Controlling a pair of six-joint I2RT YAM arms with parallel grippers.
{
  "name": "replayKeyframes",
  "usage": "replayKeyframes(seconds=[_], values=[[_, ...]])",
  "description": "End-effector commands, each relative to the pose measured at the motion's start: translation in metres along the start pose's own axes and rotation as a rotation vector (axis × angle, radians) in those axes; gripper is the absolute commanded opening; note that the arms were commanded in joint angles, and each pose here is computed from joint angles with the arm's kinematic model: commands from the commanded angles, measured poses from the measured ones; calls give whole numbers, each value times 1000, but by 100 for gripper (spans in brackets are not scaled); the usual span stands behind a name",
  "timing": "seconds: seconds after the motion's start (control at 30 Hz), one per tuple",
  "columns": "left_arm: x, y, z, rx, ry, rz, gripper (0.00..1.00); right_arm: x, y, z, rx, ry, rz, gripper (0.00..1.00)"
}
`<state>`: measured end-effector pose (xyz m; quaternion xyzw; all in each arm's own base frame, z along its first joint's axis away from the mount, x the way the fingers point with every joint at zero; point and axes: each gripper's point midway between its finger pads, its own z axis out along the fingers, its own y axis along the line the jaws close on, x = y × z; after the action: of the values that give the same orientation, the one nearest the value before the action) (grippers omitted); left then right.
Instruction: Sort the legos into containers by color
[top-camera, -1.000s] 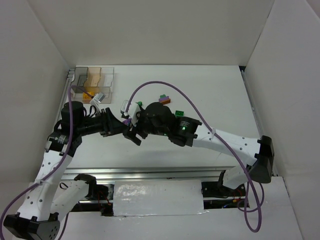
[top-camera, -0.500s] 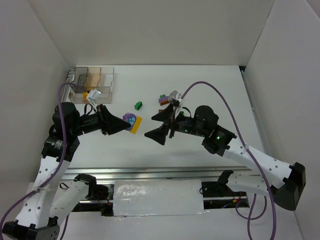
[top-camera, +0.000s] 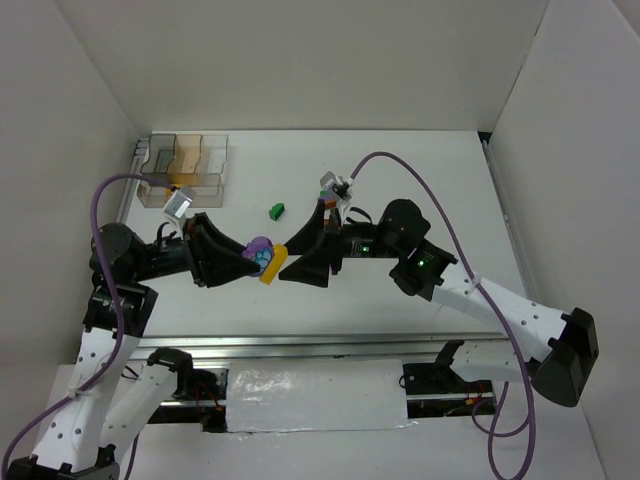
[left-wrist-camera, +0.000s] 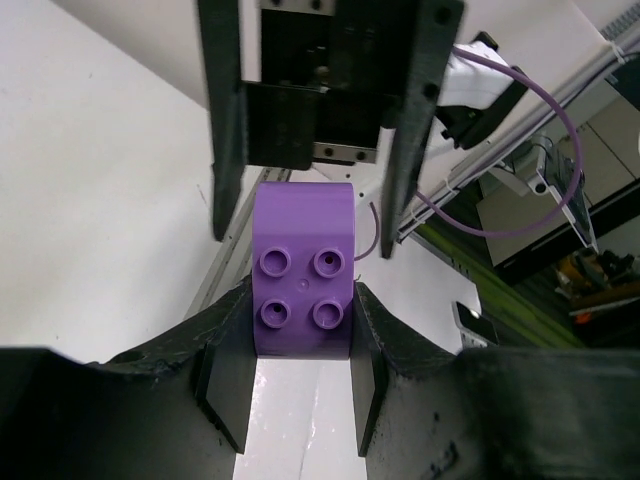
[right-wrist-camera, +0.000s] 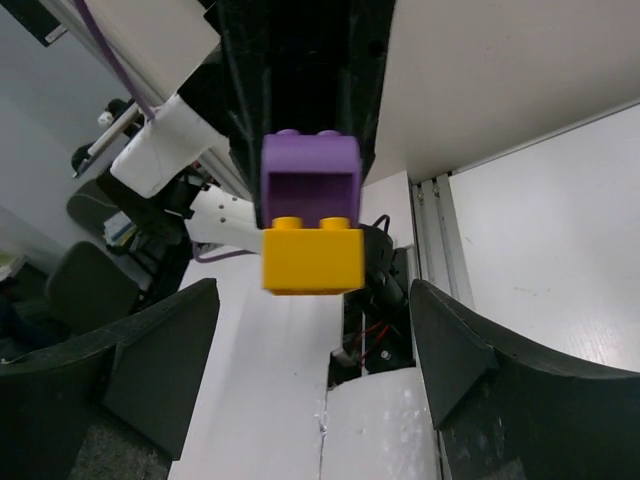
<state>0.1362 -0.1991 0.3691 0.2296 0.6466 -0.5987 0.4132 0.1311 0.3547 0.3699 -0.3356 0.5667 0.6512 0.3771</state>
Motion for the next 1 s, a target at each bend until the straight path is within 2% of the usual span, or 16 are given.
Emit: replayKeyframes(seconds=[0.0,0.1,0.2,0.33,0.47,0.53,0.67,0.7,0.73,0.87,0.97], values=[[-5,-26,-4,90,1,105,0,-29,19,6,-63,-54,-14,83],[-3,-25,-4,91,7,92,0,-33,21,8,-85,-73,-17,79],[-1,-23,-3,90,10,83,0,-37,24,11,-97,-76,-13,68],[-1,-19,-3,79,11,77,0,-33,27,15,-136,-62,0,66],[-1,-13,-2,58,10,67,0,-29,30,18,-152,-51,1,56],[-2,-11,-1,49,10,65,0,-26,27,19,-146,-45,4,47],[-4,-11,0,45,4,60,0,-20,23,19,-143,-34,11,46],[-4,-10,0,40,2,60,0,-19,23,20,-146,-32,9,11],[-5,-8,0,31,-2,59,0,-19,22,20,-139,-32,13,0],[-9,2,2,-24,-9,39,0,-11,10,17,-96,-26,-14,0],[-15,7,4,-47,-6,31,0,-4,7,5,-128,2,-44,0]])
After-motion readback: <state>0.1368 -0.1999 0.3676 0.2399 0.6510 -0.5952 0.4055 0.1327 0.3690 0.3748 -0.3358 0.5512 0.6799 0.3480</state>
